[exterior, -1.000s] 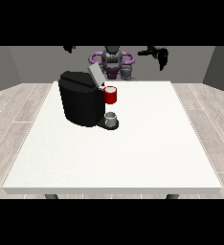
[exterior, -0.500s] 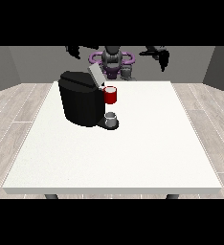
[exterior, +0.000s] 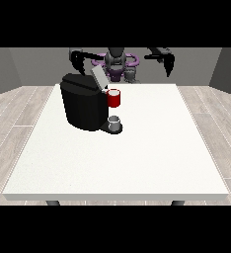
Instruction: Insert the coffee pod into the coffee machine and close the lid
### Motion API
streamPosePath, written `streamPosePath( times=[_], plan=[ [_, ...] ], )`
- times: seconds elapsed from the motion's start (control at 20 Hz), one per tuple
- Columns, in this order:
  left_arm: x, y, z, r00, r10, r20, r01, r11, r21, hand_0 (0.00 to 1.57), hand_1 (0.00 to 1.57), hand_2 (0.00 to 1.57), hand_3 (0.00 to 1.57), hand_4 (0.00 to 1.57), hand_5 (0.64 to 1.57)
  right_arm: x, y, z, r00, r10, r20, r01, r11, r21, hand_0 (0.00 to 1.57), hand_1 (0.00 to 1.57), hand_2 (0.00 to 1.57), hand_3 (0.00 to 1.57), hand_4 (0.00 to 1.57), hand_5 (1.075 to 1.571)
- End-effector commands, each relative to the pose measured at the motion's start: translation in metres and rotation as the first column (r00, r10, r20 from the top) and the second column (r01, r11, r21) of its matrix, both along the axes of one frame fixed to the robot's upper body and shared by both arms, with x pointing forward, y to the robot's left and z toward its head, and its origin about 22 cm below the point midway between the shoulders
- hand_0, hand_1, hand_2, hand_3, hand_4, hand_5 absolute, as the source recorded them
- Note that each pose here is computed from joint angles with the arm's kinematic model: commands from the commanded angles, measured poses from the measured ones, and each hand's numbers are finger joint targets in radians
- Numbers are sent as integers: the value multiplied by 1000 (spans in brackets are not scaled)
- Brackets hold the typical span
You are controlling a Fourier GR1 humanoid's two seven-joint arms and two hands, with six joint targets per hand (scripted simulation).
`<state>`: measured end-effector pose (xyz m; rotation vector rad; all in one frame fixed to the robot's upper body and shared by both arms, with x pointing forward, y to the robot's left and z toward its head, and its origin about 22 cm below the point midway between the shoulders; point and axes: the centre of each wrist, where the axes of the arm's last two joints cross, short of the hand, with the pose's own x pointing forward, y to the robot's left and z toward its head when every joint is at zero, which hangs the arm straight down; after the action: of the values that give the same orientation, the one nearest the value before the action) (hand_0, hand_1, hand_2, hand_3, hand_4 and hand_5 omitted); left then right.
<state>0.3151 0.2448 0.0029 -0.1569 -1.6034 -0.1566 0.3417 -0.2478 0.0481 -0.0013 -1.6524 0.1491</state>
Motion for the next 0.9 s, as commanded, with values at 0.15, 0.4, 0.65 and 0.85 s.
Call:
streamPosePath(
  times=[0.15, 0.4, 0.65, 0.85],
  plan=[
    [-4, 24, 16, 997, 57, 48, -57, 998, 8, 0, 0, 0, 0, 0, 1571, 11, 25, -3, 997, 69, 36, -68, 997, -26, 0, 0, 0, 0, 0, 1571],
    [-21, 18, 15, 997, 29, 71, -30, 999, 13, 0, 0, 0, 0, 0, 1571, 24, 3, -3, 999, 28, 44, -25, 998, -62, 0, 0, 0, 0, 0, 1571],
    [-16, 0, 10, 991, 80, 105, -83, 996, 25, 0, 0, 0, 0, 0, 1571, 40, 24, 21, 995, 76, 65, -73, 996, -56, 0, 0, 0, 0, 0, 1571],
    [-18, 24, 19, 996, 68, 62, -70, 997, 39, 0, 0, 0, 0, 0, 1571, 36, 37, 11, 997, 81, 17, -79, 994, -76, 0, 0, 0, 0, 0, 1571]
  ],
)
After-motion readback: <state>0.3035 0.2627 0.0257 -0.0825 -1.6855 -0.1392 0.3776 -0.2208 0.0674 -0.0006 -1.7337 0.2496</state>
